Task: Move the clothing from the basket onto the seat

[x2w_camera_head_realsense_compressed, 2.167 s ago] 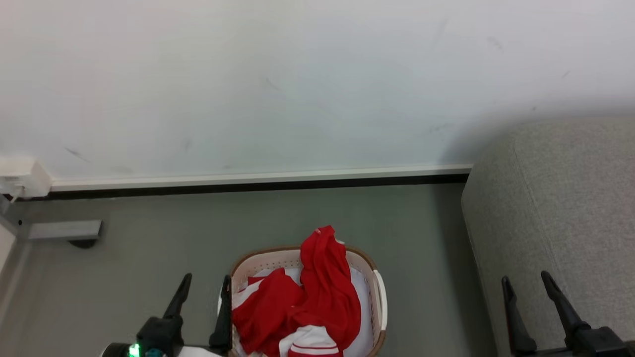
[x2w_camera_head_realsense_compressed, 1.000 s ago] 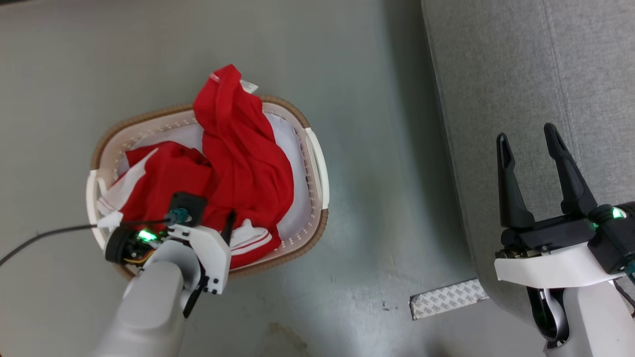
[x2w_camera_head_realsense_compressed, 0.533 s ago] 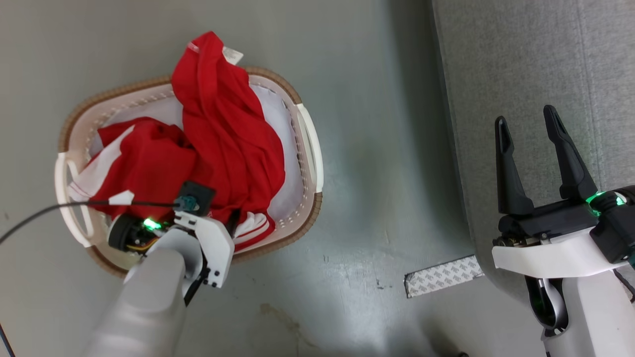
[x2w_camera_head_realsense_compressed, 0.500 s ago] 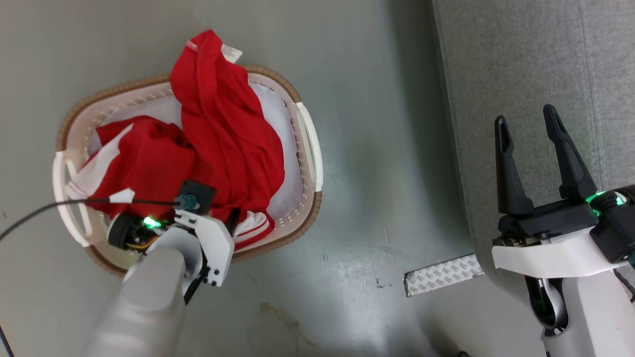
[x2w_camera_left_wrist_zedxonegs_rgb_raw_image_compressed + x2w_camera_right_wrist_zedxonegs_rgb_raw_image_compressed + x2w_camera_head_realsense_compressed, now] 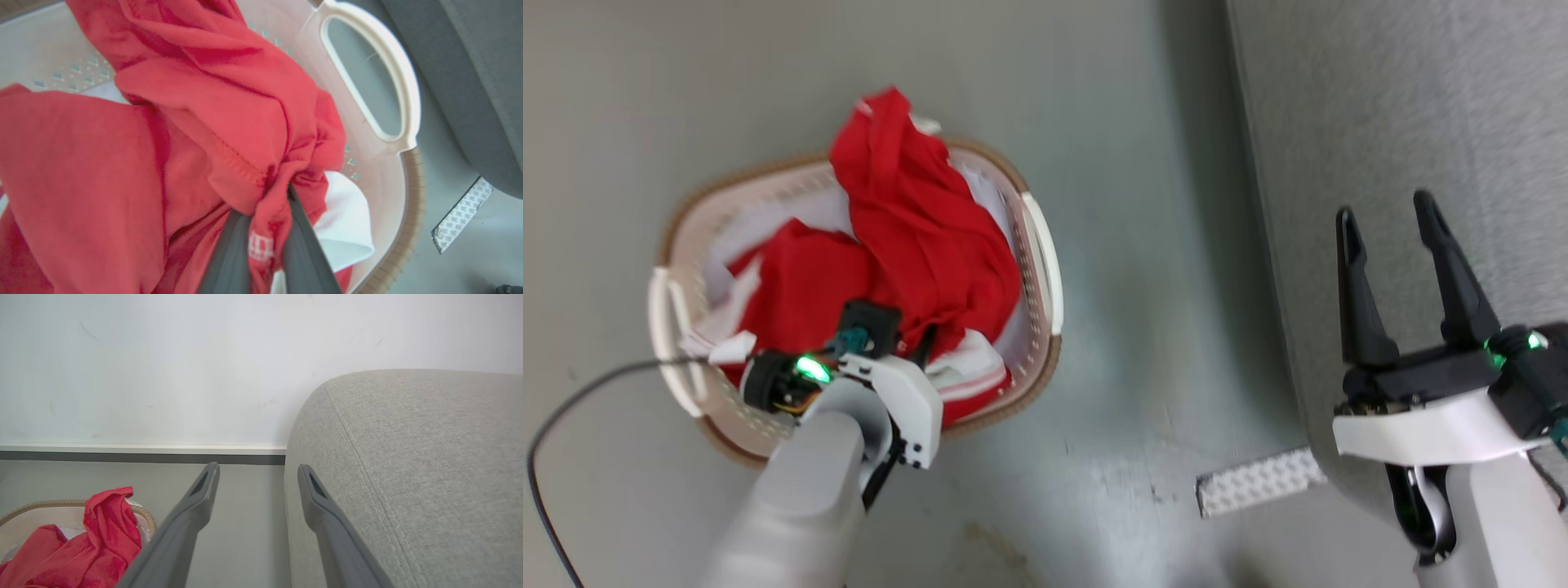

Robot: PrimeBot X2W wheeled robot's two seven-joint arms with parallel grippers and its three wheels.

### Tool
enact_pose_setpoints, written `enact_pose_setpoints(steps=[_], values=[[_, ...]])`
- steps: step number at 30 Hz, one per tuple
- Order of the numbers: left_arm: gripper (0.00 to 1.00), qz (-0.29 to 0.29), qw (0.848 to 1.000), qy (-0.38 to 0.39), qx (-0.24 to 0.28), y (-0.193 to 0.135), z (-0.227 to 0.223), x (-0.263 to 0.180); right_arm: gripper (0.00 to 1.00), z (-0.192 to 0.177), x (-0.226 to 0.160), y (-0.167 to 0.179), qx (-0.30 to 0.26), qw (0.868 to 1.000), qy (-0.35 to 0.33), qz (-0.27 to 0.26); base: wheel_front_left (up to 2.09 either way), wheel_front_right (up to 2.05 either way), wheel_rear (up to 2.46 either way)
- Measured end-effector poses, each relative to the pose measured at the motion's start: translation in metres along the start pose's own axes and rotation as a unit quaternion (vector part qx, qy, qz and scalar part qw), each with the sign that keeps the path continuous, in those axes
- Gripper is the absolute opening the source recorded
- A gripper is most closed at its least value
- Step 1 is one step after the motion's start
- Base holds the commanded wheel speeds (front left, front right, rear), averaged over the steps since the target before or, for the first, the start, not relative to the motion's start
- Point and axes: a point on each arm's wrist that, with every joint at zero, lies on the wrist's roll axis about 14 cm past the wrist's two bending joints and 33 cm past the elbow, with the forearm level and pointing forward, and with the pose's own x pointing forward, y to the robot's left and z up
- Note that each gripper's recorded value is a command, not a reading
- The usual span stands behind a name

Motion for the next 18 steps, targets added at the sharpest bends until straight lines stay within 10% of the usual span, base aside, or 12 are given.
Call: enact_pose_setpoints(steps=[18], values=[[0.0,0.048,0.964,-0.262,-0.024,-0.039,0.142,-0.16,1.0,0.073,-0.103,0.019,0.005,0.998,-0.067,0.001,0.0,0.0,0.0]])
